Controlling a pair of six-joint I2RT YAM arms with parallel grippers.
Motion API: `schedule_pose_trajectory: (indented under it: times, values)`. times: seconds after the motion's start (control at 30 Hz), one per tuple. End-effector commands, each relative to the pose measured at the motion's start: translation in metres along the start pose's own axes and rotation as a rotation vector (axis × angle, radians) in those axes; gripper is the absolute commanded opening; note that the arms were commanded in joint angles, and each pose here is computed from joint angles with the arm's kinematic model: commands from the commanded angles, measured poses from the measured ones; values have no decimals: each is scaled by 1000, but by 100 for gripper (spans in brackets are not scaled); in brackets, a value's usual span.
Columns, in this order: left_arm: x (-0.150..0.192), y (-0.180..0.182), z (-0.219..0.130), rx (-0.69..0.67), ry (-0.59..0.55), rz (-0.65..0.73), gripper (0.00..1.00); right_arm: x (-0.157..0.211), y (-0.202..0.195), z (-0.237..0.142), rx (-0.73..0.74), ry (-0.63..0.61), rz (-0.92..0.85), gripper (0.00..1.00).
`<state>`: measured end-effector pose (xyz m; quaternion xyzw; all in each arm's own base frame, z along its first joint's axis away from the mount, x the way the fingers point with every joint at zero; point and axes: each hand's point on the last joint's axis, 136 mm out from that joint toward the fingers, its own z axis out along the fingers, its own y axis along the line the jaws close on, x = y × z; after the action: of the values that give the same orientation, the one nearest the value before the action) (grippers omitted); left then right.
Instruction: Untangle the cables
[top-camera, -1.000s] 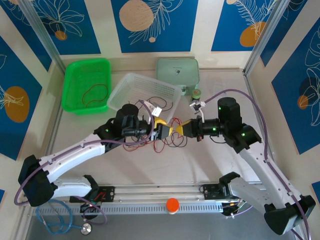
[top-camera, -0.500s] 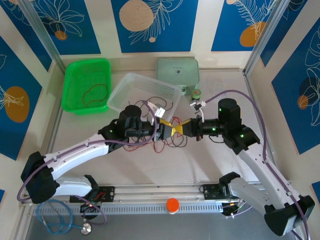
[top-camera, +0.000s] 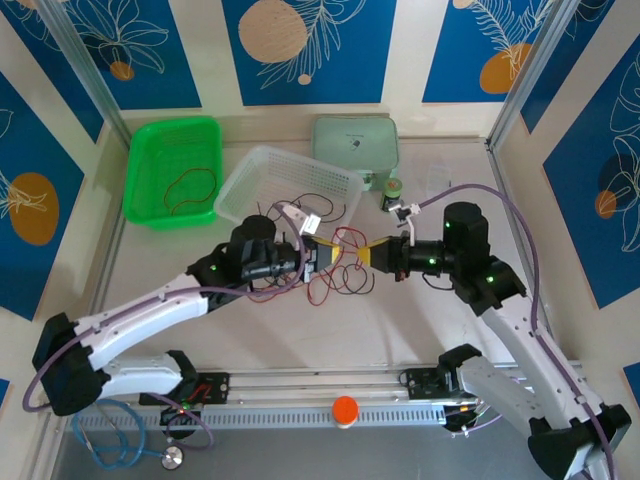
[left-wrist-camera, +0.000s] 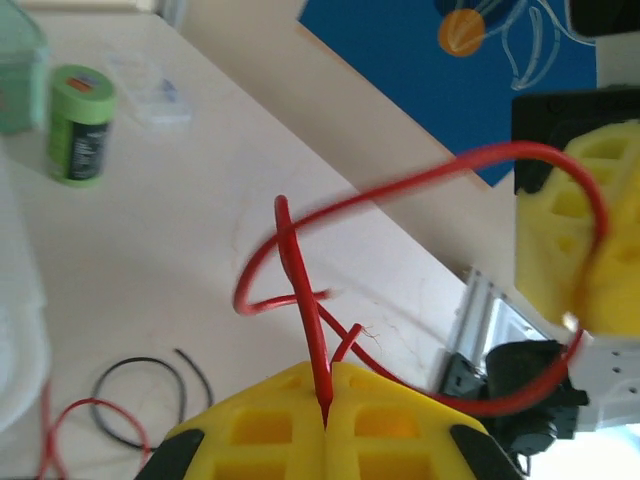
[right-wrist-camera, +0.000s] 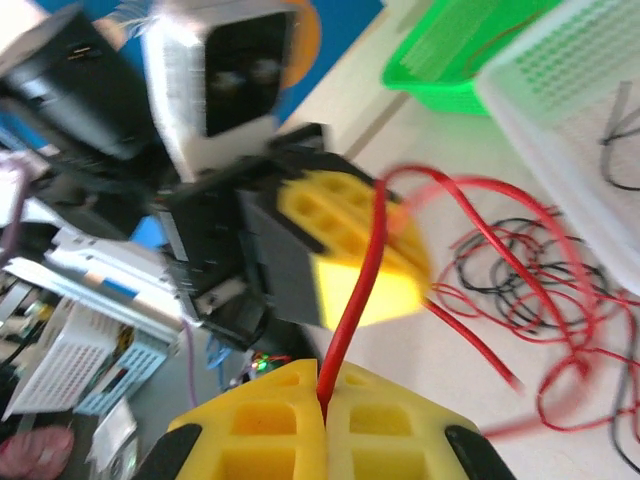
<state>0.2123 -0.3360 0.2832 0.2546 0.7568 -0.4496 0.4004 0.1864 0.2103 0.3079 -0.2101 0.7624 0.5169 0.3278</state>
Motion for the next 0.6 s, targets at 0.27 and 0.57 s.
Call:
schedule_pose_trajectory:
  times: [0.27,0.57]
  values:
    - [7,52,-75,-377,-14,31,0,4,-107,-54,351,-264,429,0]
    - [-3,61,-101,-470,-18,42,0,22,-139,-74,465,-350,595,0]
